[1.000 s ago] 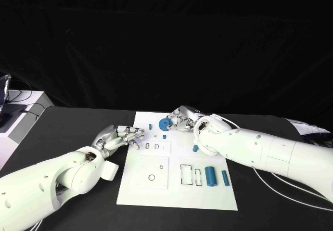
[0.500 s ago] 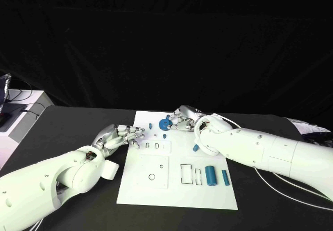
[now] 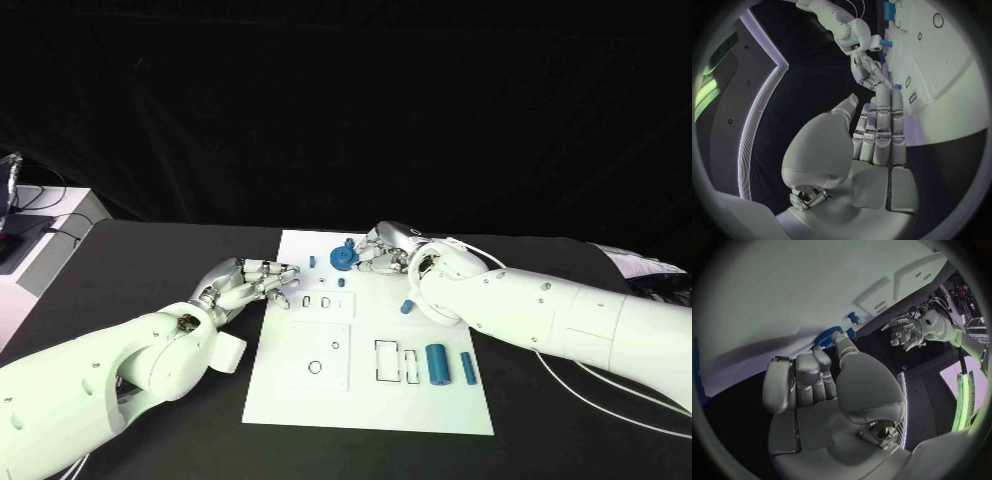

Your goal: Assemble the parts on the task board

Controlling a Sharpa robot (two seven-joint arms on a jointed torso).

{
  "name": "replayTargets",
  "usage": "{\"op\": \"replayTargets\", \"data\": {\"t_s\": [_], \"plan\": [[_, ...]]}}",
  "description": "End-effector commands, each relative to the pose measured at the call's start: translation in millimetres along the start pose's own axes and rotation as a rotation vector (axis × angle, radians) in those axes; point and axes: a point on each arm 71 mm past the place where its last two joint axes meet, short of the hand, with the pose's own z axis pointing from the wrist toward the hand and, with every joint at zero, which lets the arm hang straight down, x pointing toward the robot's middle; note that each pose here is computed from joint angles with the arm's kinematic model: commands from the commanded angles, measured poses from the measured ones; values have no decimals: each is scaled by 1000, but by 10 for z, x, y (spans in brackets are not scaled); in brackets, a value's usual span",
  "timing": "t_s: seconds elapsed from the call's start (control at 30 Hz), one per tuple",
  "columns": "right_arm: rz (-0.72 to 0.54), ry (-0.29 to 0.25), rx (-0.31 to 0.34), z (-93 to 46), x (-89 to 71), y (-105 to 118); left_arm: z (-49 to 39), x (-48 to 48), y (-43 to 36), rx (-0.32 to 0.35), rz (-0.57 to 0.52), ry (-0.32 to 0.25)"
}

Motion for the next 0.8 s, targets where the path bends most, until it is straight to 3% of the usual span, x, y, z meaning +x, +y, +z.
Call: {"op": "replayTargets", "data": {"t_s": [0.03, 0.2, 0.4, 0.8], "plan": [[12, -71, -28, -40, -61, -12, 5, 22, -11, 8, -3, 16], [163, -147, -64, -140, -200, -47, 6, 14, -18, 17, -4, 22], [290, -175, -75, -269, -448, -178, 8, -6, -31, 23, -2, 16], [256, -170, -91, -604, -820, -784, -5, -33, -44, 26, 1, 6]]}}
